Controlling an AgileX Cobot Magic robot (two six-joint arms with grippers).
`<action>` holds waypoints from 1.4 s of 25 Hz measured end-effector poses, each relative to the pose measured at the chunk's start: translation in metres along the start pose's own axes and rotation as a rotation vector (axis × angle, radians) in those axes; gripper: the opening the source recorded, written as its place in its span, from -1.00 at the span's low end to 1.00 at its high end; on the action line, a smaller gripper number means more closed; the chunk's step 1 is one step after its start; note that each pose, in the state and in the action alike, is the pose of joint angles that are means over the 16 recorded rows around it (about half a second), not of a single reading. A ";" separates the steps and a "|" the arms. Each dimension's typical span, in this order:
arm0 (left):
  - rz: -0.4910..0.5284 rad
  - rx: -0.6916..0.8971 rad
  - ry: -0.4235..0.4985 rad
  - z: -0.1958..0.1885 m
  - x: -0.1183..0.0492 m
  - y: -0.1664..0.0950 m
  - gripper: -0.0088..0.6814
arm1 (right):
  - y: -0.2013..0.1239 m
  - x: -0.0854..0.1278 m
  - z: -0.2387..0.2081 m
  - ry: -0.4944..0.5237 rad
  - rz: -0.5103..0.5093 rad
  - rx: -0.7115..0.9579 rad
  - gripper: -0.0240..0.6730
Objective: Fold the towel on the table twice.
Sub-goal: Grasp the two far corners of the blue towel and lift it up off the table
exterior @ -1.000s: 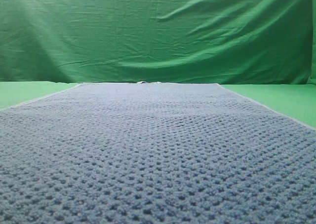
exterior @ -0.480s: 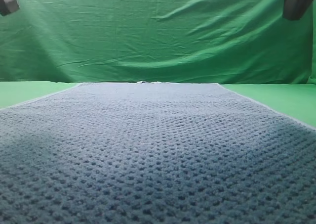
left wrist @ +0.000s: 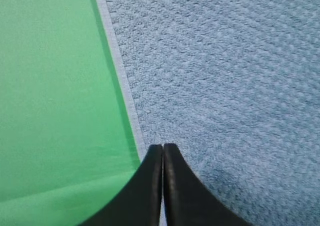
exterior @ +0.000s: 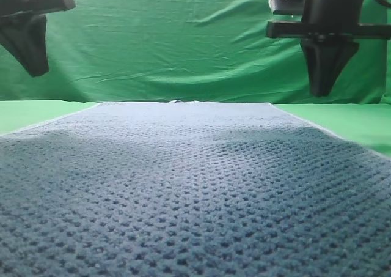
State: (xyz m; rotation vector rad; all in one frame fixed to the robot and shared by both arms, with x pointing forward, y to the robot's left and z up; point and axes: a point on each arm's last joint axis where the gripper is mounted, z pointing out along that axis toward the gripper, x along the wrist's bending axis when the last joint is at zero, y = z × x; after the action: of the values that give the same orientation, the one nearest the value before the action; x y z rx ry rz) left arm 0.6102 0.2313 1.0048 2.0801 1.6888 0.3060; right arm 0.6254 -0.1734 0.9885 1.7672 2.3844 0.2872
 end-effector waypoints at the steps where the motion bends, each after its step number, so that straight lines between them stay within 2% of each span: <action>1: 0.001 0.003 0.003 0.004 0.001 0.000 -0.82 | 0.003 0.001 0.006 0.006 0.004 0.007 -0.51; 10: -0.014 0.038 0.003 0.033 0.004 -0.003 0.16 | 0.016 0.006 0.038 0.052 0.038 0.022 0.51; 13: -0.023 0.048 -0.002 0.039 0.005 -0.004 0.49 | 0.017 0.007 0.044 0.064 0.047 0.021 0.74; 16: -0.026 0.063 -0.003 0.044 0.005 -0.005 0.73 | 0.018 0.008 0.049 0.071 0.053 0.021 0.85; 19: -0.018 0.078 0.001 0.049 0.005 -0.006 0.79 | 0.018 0.008 0.052 0.072 0.054 0.022 0.85; 35: 0.056 0.181 0.055 0.073 -0.014 -0.014 0.69 | 0.021 0.007 0.061 0.063 0.021 0.026 0.75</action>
State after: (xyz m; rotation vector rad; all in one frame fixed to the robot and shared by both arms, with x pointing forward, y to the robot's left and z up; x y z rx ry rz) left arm 0.6270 0.2054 0.9358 2.2714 1.7501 0.2377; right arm 0.6569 -0.1570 0.9349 1.8225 2.4243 0.3205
